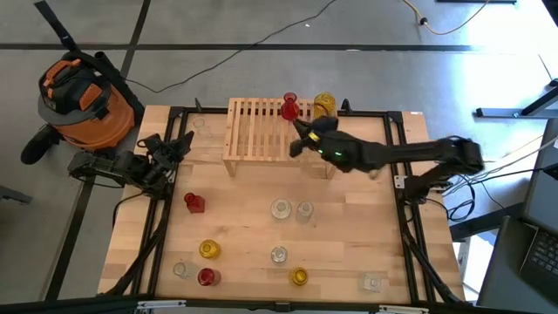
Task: Sort vases onto shelf
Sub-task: Put the red vase on the shelf align with the other red vase
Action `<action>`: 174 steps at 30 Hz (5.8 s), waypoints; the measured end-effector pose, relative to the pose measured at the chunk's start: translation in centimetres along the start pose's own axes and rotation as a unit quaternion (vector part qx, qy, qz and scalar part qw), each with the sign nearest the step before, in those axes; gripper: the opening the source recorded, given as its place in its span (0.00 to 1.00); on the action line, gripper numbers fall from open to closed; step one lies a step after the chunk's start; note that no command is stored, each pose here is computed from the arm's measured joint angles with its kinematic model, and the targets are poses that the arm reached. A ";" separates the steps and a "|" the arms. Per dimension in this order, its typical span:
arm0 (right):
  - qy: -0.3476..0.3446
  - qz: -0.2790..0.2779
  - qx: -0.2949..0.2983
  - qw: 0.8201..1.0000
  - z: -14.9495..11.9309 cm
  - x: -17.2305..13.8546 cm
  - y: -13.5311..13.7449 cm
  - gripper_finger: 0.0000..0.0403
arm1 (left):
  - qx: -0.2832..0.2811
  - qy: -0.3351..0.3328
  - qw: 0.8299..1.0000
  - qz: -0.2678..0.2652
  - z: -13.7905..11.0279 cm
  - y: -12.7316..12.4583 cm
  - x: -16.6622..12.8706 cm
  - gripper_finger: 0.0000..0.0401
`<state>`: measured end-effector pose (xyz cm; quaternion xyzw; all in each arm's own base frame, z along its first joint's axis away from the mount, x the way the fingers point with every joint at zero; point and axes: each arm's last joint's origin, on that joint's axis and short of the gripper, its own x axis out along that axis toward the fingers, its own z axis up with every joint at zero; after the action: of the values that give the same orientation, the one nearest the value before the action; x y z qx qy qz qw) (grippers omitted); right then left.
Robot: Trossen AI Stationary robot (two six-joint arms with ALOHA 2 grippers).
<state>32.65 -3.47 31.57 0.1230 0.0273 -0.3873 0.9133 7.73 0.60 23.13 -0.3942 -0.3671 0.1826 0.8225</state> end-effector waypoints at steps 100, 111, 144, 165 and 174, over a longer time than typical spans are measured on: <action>0.163 0.192 -0.163 0.954 2.6 -14.0 -2.7 0.26 | 0.234 0.668 0.675 0.207 -4.9 -9.7 24.6 0.04; 0.166 0.225 -0.139 0.950 3.8 -12.2 -4.1 0.26 | 0.319 0.690 0.616 0.205 -7.7 -5.6 33.5 0.04; 0.192 0.242 -0.125 0.943 2.5 -7.4 -3.4 0.26 | 0.374 0.635 0.645 0.201 -7.4 -3.4 36.6 0.30; 0.194 0.276 -0.118 0.934 1.6 -4.6 -2.8 0.26 | 0.347 0.640 0.643 0.238 -3.4 -8.0 33.5 0.30; 0.223 0.235 -0.132 0.937 -2.0 0.5 -2.6 0.02 | 0.355 0.658 0.612 0.259 -4.2 -8.8 32.3 0.30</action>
<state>31.27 -5.11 29.04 0.0872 0.2518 -0.1172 0.9567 32.39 11.98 43.10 -0.1646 0.4834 0.1951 0.8374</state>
